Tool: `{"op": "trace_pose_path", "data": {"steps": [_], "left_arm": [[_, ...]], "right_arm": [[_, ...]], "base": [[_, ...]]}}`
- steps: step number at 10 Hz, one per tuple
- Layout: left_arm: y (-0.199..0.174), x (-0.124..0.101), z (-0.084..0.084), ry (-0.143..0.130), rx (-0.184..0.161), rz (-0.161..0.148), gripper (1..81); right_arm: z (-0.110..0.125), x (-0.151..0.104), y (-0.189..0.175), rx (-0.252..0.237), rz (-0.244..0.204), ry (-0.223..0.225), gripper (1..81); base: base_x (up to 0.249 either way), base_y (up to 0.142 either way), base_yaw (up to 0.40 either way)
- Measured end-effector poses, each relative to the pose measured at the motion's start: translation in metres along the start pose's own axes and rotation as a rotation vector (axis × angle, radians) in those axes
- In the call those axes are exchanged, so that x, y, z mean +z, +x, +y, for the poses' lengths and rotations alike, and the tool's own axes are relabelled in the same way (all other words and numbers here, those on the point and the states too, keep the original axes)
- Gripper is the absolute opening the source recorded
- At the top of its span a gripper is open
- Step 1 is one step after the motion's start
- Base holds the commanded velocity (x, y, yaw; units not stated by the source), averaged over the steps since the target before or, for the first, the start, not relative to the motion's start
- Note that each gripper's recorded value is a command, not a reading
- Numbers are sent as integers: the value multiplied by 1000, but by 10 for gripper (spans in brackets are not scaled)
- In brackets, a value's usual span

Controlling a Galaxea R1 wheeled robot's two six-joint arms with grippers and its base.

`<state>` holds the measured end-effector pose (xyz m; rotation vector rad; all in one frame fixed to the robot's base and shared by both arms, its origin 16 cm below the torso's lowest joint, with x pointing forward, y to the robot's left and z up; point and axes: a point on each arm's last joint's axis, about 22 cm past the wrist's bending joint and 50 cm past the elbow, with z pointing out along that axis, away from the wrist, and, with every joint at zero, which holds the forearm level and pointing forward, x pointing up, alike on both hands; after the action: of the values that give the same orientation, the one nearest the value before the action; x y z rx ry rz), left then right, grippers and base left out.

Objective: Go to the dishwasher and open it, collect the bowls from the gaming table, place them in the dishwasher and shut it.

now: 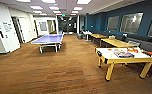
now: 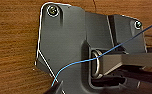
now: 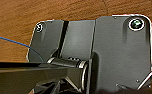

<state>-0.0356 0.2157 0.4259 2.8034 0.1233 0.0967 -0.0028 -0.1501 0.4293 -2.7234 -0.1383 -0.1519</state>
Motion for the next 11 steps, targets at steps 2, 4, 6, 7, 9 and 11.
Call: {"op": "trace_pose_path", "data": {"steps": [2, 4, 6, 7, 9, 11], "left_arm": [[0, 1, 4, -5, 0, 2, 811], [0, 1, 3, -3, 0, 2, 811], [0, 1, 3, -3, 0, 3, 811], [0, 1, 2, -3, 0, 3, 811], [0, 1, 2, -1, 0, 3, 811], [1, 1, 0, 3, 0, 3, 811]], "right_arm": [[3, 0, 0, -1, -1, -6, 811], [3, 0, 0, 0, -1, -6, 811], [3, 0, 0, 0, -1, -6, 811], [3, 0, 0, -1, 0, -6, 811], [3, 0, 0, 0, -1, -6, 811], [3, 0, 0, 0, -1, -6, 811]], "base": [[134, 0, 0], [134, 0, 0], [134, 0, 0], [134, 0, 0], [134, 0, 0], [134, 0, 0]]}}
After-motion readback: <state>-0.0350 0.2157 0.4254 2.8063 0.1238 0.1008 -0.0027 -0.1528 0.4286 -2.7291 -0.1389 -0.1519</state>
